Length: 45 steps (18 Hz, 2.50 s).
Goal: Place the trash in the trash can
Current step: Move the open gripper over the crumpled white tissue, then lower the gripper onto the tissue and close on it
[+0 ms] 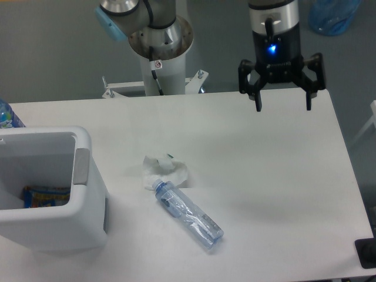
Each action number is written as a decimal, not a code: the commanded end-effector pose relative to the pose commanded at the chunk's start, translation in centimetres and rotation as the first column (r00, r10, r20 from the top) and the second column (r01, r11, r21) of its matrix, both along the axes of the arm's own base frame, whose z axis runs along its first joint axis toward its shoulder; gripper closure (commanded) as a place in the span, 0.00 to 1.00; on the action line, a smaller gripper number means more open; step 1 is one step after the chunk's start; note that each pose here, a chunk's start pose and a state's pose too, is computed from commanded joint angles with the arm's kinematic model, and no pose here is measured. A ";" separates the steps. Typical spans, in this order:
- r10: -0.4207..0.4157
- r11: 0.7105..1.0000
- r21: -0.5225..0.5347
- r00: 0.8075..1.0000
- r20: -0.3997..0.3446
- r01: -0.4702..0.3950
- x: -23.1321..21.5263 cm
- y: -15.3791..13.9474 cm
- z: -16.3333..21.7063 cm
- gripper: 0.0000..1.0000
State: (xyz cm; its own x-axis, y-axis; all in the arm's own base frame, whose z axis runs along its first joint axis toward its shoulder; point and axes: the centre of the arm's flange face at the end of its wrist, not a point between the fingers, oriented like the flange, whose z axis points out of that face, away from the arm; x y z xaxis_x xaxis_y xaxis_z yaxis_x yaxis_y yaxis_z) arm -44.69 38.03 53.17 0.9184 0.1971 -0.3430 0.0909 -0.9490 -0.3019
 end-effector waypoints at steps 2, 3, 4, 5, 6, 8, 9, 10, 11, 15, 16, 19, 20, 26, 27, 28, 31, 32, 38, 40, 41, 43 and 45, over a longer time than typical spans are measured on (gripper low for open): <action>0.001 1.000 -0.004 1.000 0.005 -0.001 0.0 0.0 -0.1 0.00; 0.002 1.000 -0.004 1.000 0.007 -0.002 0.1 -0.1 -0.2 0.00; 0.002 1.000 -0.004 1.000 0.007 -0.002 0.1 -0.1 -0.3 0.00; 0.000 1.000 -0.004 1.000 0.009 0.000 0.2 0.0 -0.4 0.00; 0.000 1.000 -0.004 1.000 0.010 0.000 0.2 0.1 -0.5 0.00; 0.007 1.000 0.007 1.000 0.015 -0.007 0.2 0.1 -0.4 0.00; 0.007 1.000 0.009 1.000 0.014 -0.007 0.3 0.1 -0.3 0.00; 0.005 1.000 0.011 1.000 0.015 -0.005 0.3 0.1 -0.3 0.00; 0.004 1.000 0.015 1.000 0.015 -0.004 0.3 0.1 -0.3 0.00; 0.046 0.997 0.056 0.998 0.044 -0.048 0.3 0.5 -0.4 0.00; 0.063 0.996 0.066 0.996 0.056 -0.067 0.4 0.6 -0.6 0.00; 0.080 0.995 0.044 0.993 0.088 -0.084 0.0 1.1 -2.6 0.00; 0.094 0.994 0.044 0.990 0.102 -0.098 0.1 1.1 -3.1 0.00; 0.139 0.990 0.007 0.970 0.198 -0.144 2.2 1.9 -7.9 0.00; 0.134 0.991 -0.007 0.967 0.215 -0.136 2.8 2.0 -9.0 0.00; 0.130 0.991 -0.018 0.965 0.229 -0.130 3.3 2.1 -10.1 0.00; 0.165 0.986 -0.041 0.946 0.280 -0.160 4.2 2.1 -12.9 0.00; 0.176 0.984 -0.039 0.941 0.288 -0.173 4.5 2.6 -13.6 0.00; 0.150 0.988 -0.083 0.931 0.333 -0.129 5.7 5.3 -19.4 0.00; 0.155 0.987 -0.103 0.919 0.362 -0.125 6.8 6.3 -21.3 0.00; 0.155 0.986 -0.118 0.914 0.376 -0.119 7.0 6.3 -22.6 0.00; 0.158 0.984 -0.140 0.904 0.398 -0.111 7.0 6.8 -24.5 0.00; 0.148 0.982 -0.167 0.895 0.421 -0.084 7.7 7.9 -26.7 0.00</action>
State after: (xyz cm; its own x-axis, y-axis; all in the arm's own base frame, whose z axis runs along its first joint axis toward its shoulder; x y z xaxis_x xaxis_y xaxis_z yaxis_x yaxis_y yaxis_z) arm -37.00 45.91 26.47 0.9558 0.2902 0.0480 0.2930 -0.9534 -0.0724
